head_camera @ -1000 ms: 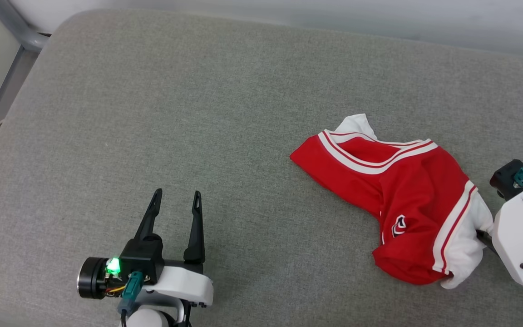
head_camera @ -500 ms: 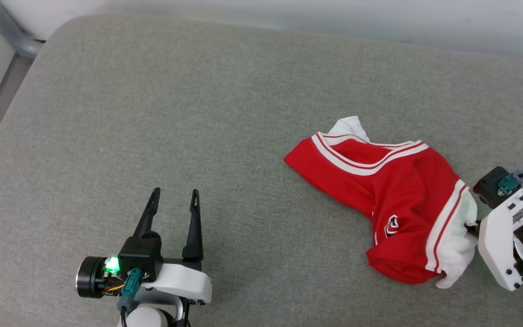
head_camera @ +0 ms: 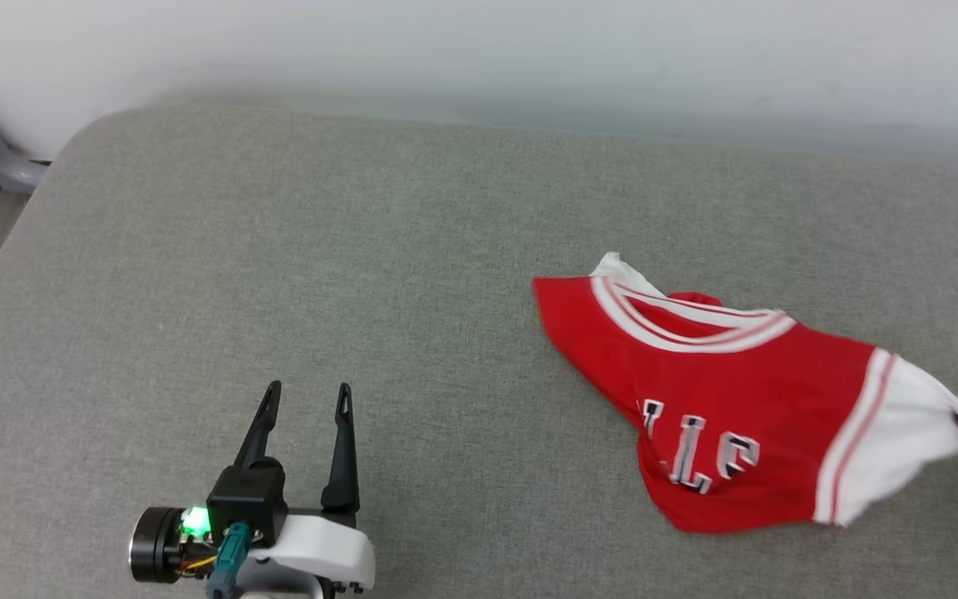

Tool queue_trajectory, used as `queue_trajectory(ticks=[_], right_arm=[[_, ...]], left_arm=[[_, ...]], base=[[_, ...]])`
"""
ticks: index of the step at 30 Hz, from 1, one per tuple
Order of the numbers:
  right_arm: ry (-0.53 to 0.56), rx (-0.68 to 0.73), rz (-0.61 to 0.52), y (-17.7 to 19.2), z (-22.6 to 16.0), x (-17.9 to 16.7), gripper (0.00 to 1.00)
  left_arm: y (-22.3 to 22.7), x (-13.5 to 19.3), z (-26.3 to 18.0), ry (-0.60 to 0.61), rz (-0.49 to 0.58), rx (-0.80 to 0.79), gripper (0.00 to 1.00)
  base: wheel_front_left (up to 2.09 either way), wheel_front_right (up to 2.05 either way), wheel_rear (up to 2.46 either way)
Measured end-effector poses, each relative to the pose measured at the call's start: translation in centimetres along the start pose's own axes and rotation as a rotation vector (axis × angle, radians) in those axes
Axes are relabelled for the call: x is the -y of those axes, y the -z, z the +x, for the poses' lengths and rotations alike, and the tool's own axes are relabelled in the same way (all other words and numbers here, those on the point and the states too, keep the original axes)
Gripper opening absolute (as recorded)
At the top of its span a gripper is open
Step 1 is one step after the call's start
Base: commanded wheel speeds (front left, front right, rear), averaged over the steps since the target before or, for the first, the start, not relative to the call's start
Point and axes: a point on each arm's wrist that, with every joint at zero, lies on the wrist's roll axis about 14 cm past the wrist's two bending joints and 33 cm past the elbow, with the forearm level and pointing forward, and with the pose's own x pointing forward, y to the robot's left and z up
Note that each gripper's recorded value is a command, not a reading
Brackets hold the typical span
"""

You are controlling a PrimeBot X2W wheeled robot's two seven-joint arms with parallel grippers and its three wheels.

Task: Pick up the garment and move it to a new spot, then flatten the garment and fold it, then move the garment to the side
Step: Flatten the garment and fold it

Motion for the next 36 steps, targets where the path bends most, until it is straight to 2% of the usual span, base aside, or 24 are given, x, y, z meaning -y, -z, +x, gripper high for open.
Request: queue_trajectory(ticks=[6, 10, 11, 12, 14, 19, 20, 21, 22, 25, 31, 32, 33, 36], right_arm=[[0.116, -0.143, 0.092, 7.1, -2.6, 2.9, 0.0], [0.144, -0.265, 0.183, 12.4, -3.7, 2.6, 0.0], [0.144, -0.265, 0.183, 12.4, -3.7, 2.6, 0.0], [0.16, -0.317, 0.221, 14.6, -4.3, 2.6, 0.0], [0.177, -0.356, 0.232, 16.0, -4.9, 2.9, 0.0], [0.185, -0.359, 0.284, 16.9, -5.2, 2.5, 0.0], [0.189, -0.339, 0.296, 16.7, -5.2, 2.5, 0.31], [0.199, -0.274, 0.322, 15.8, -5.1, 2.5, 1.0], [0.199, -0.274, 0.322, 15.8, -5.1, 2.5, 1.0], [0.223, -0.143, 0.343, 13.5, -5.1, 3.0, 1.0], [0.317, 0.23, 0.301, 5.5, -6.5, 5.5, 1.0], [0.323, 0.284, 0.295, 4.4, -6.7, 5.4, 1.0], [0.335, 0.433, 0.28, 1.2, -7.6, 4.7, 1.0], [0.352, 0.578, 0.283, -1.6, -8.6, 3.8, 1.0]], left_arm=[[-0.1, 0.1, -0.4, 0.008, -0.004, 0.003, 1.0], [-0.2, 0.2, -0.5, 0.012, -0.005, 0.005, 1.0], [-0.2, 0.2, -0.5, 0.012, -0.005, 0.005, 1.0], [-0.3, 0.3, -0.6, 0.013, -0.006, 0.007, 1.0], [-0.3, 0.3, -0.8, 0.016, -0.006, 0.008, 1.0], [-0.4, 0.0, -1.1, 0.007, -0.005, 0.01, 1.0], [-0.4, -0.1, -1.2, 0.005, -0.004, 0.009, 1.0], [-0.4, -0.2, -1.4, 0.004, -0.004, 0.009, 1.0], [-0.4, -0.2, -1.4, 0.004, -0.004, 0.009, 1.0], [-0.6, -0.1, -1.8, 0.007, -0.002, 0.014, 1.0], [-0.9, -0.1, -2.4, 0.012, -0.001, 0.024, 1.0], [-0.9, -0.1, -2.5, 0.013, 0.0, 0.025, 1.0], [-1.1, -0.2, -2.6, 0.014, 0.003, 0.033, 1.0], [-1.3, -0.2, -2.7, 0.018, 0.003, 0.037, 1.0]], base=[[0.0, 0.0, 0.0], [0.0, 0.0, 0.0], [0.0, 0.0, 0.0], [0.0, 0.0, 0.0], [0.0, 0.0, 0.0], [0.0, 0.0, 0.0], [0.0, 0.0, 0.0], [0.0, 0.0, 0.0], [0.0, 0.0, 0.0], [0.0, 0.0, 0.0], [0.0, 0.0, 0.0], [0.0, 0.0, 0.0], [0.0, 0.0, 0.0], [0.0, 0.0, 0.0]])
